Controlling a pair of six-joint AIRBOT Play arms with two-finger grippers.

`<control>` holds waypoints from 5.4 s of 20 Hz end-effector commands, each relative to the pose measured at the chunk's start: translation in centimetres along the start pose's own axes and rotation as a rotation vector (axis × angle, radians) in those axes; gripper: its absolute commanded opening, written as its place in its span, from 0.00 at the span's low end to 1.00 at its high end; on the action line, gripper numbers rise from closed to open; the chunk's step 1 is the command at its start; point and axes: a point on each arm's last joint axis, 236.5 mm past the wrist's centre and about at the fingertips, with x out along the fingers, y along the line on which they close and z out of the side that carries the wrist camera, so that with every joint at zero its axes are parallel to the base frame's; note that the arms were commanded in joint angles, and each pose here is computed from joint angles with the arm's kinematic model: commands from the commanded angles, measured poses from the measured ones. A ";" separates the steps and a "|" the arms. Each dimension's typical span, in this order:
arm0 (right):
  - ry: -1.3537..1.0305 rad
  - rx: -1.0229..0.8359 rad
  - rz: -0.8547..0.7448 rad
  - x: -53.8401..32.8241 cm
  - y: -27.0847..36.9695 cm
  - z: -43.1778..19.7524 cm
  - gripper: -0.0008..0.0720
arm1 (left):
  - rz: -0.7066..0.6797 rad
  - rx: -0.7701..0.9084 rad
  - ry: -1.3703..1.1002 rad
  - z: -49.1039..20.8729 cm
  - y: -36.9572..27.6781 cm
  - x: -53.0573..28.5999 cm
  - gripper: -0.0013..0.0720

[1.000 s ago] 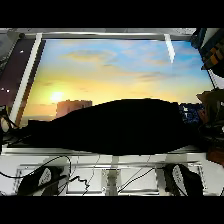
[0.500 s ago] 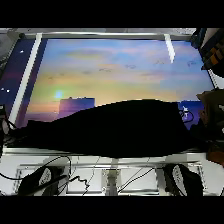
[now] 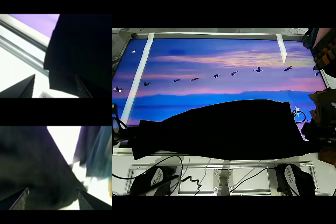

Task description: Fold the clothes and pants, and hang the long-sleeved shirts on hangers.

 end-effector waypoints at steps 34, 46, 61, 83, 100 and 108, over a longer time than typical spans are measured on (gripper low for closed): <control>0.203 -0.288 0.748 14.8 13.8 12.6 0.03 | -0.065 -0.050 -0.153 6.2 -0.7 -1.9 0.81; 0.196 -0.288 0.773 12.4 14.2 12.9 0.03 | -0.172 0.508 0.146 0.5 -3.4 1.6 0.90; 0.249 -0.193 0.768 12.2 14.2 12.6 0.04 | -0.160 0.689 0.290 -0.1 -4.4 8.8 0.33; -0.462 0.057 0.434 9.6 11.7 30.2 0.03 | -0.333 0.212 -0.770 30.4 -16.5 -0.2 0.03; -0.607 0.022 0.306 9.8 10.3 33.1 0.03 | -0.312 0.177 -1.047 34.4 -18.2 -5.1 0.03; -0.567 0.021 0.339 9.8 11.1 32.3 0.93 | -0.328 0.118 -1.133 35.4 -19.4 -6.1 0.98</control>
